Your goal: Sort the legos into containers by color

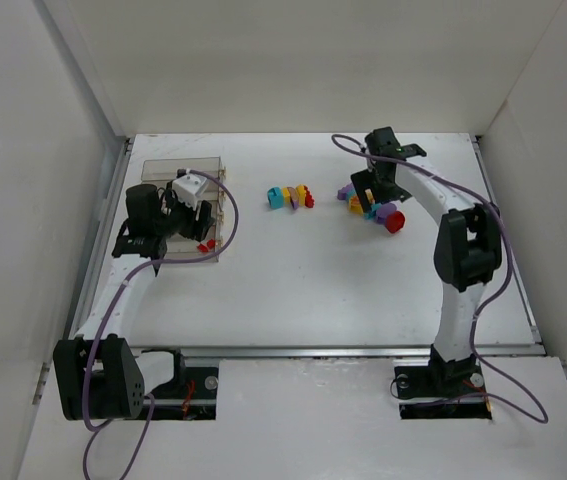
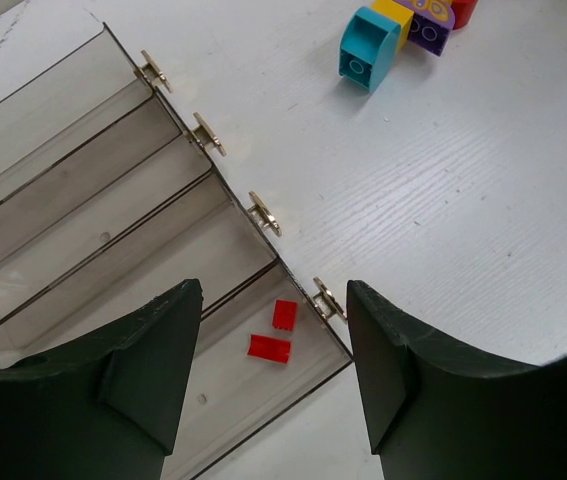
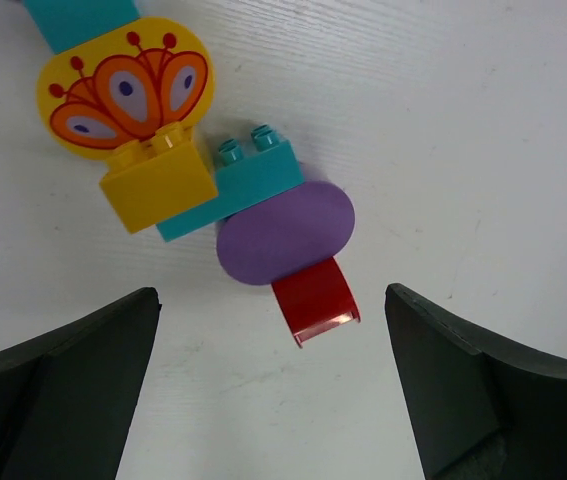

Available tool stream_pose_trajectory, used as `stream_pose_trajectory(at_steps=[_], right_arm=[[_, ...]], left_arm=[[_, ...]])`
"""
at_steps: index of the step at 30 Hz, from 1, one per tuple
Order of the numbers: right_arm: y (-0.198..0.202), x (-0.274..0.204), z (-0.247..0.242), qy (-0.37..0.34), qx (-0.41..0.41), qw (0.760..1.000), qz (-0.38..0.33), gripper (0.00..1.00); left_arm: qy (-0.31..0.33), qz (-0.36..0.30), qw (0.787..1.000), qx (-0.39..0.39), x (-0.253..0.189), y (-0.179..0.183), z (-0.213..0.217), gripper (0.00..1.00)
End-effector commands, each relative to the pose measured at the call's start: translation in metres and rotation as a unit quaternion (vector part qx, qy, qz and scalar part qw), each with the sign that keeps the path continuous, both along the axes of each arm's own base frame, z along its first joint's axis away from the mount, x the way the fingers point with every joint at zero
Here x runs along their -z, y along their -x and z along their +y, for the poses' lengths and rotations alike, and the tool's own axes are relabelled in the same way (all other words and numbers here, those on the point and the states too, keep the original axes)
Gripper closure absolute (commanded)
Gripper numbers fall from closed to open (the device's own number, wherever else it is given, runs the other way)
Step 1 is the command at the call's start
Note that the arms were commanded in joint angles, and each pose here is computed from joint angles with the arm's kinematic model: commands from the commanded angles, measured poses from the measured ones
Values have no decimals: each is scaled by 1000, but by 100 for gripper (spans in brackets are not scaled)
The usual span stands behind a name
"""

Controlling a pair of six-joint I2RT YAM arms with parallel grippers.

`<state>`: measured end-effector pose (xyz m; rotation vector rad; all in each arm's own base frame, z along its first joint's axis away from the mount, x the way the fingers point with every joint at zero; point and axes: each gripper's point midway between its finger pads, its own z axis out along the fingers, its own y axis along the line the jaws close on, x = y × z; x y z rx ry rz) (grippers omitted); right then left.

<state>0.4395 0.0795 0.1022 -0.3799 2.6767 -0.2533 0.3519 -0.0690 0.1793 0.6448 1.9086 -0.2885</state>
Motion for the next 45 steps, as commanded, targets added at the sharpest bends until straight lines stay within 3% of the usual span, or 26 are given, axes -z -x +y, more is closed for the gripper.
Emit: stream_pose_trajectory(at_steps=[1,11,27,29,32,33,36,45], right_arm=[[-8,8,-10,43,-8,999,10,1],[-27,27,-11,74,-12,997,8,1],[-42,57,-17,53,-10,998,26,1],[-42,57,-16,51,-6,998,26,6],[-42,56,-12,39,-10,999,23,30],[-45,56,-12,38,-10,999,18,30],[-41,52,-11,33,-11,999,15,47],[-38,44,3,-9,-22,1000,9,37]], left_arm=[[1,-22,1000,18,-14,2,-5,43],[-6,-27,999,21,-13,4,-5,43],[-21,-34,999,22,-14,4,-2,43],[-21,-34,999,22,-14,4,-2,43],[-21,-34,999,22,-14,4,-2,43],[-21,-34,999,22,-14,4,-2,43],[-21,-34,999,22,-14,4,-2,43],[-19,-34,999,26,-14,5,-3,43]])
